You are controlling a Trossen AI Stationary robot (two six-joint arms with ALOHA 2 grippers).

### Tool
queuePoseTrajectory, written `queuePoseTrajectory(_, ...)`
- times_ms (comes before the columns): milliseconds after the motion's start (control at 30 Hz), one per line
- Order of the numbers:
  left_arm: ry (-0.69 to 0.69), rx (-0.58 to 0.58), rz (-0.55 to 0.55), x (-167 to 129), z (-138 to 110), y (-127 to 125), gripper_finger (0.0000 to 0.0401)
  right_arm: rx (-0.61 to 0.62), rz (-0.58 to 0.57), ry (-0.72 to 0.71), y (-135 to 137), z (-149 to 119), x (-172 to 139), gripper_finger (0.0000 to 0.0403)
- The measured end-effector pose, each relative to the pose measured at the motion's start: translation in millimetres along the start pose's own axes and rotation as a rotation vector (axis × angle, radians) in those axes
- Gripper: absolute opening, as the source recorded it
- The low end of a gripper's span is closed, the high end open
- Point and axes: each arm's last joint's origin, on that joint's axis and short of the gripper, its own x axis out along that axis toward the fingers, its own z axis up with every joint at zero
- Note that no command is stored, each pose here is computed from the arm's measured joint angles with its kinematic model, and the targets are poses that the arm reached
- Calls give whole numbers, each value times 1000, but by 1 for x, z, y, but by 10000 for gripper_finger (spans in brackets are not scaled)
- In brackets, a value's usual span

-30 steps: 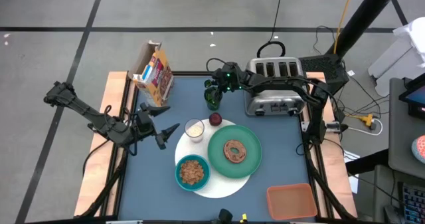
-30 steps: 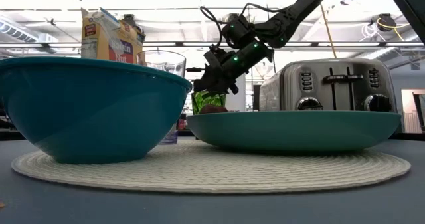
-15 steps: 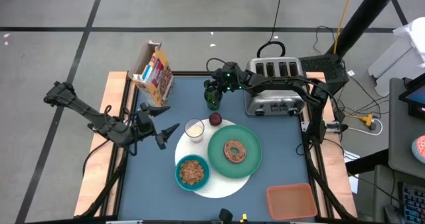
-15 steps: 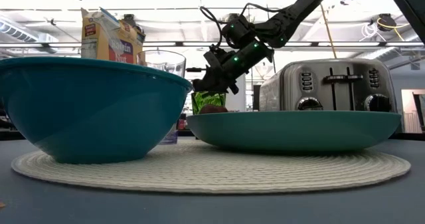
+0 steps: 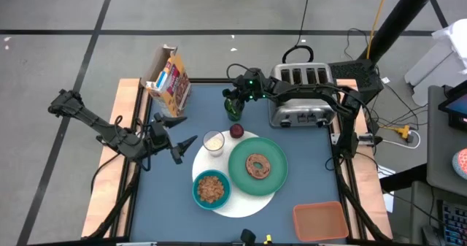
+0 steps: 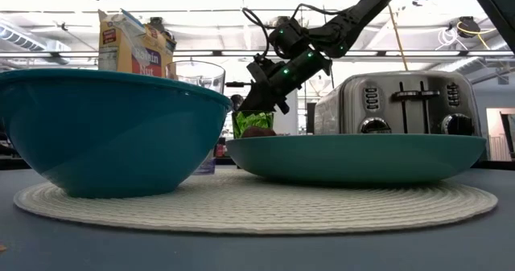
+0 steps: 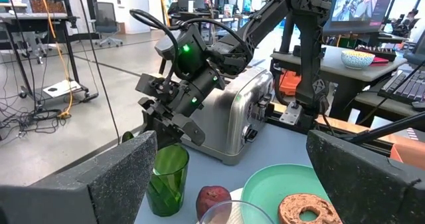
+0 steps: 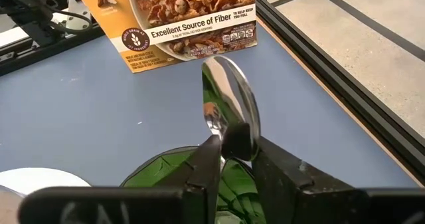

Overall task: Arrange a breakfast setting
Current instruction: Put the white green spoon to the left of the white tablemat

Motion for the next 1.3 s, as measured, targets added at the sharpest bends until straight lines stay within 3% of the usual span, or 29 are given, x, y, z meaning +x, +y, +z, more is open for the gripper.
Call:
queuePoseTrajectory(633, 0, 0, 0, 0, 0, 0, 392, 0, 2, -4, 0, 1, 0, 10)
queuePoseTrajectory(1300, 0, 2, 0, 0, 0, 0, 392, -2, 8, -8, 2, 6, -8, 9)
